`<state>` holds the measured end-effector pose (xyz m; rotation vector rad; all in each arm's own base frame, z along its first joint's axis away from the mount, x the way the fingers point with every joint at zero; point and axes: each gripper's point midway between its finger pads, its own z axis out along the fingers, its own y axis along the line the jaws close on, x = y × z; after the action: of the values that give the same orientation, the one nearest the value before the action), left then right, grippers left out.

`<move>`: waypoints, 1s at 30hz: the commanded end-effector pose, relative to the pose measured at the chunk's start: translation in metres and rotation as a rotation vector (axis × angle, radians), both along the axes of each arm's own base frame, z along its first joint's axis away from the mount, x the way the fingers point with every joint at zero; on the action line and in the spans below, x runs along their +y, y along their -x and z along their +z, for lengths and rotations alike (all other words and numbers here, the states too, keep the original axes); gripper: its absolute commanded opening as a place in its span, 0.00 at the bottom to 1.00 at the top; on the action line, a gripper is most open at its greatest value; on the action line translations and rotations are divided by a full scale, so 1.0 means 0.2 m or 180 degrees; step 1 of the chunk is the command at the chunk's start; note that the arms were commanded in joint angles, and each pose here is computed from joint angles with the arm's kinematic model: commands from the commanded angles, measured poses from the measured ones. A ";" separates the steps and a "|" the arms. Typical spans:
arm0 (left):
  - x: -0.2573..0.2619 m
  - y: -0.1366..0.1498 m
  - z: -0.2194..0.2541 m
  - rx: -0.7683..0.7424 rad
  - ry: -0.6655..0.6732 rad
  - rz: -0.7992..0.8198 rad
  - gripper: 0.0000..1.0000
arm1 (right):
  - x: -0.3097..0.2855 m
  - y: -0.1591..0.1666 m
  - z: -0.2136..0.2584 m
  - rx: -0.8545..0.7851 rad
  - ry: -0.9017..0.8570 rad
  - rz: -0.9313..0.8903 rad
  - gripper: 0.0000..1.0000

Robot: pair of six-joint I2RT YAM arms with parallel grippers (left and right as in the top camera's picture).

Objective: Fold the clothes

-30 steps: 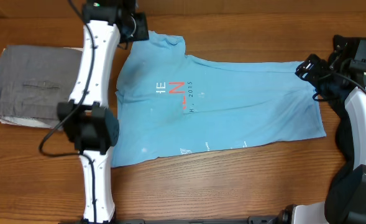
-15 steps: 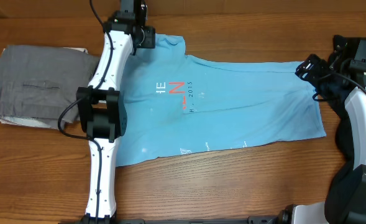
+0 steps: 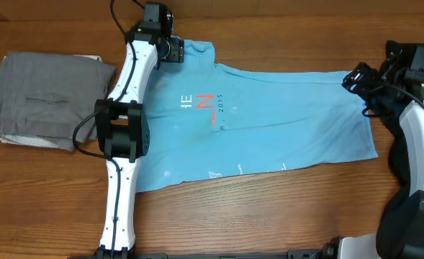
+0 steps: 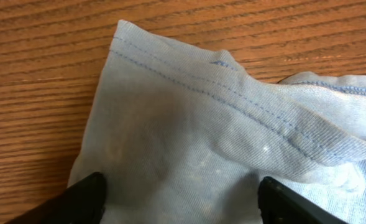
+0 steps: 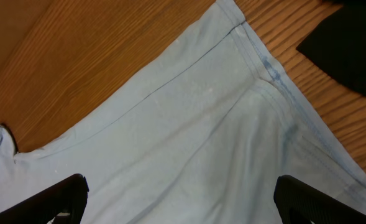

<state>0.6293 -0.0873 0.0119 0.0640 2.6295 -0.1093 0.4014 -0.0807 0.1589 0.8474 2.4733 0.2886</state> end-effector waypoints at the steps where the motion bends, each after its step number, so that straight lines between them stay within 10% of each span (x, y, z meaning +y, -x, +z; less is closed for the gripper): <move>1: 0.06 -0.01 -0.08 0.0055 -0.0044 0.0031 0.83 | 0.00 -0.01 0.01 -0.0023 0.0000 0.0003 1.00; 30: 0.06 0.08 0.15 0.0210 -0.0021 0.0018 0.99 | 0.00 -0.01 0.01 -0.0023 0.0000 0.0003 1.00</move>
<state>0.6026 -0.0847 0.0245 0.0467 2.7509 -0.1471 0.4014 -0.0806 0.1589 0.8473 2.4733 0.2891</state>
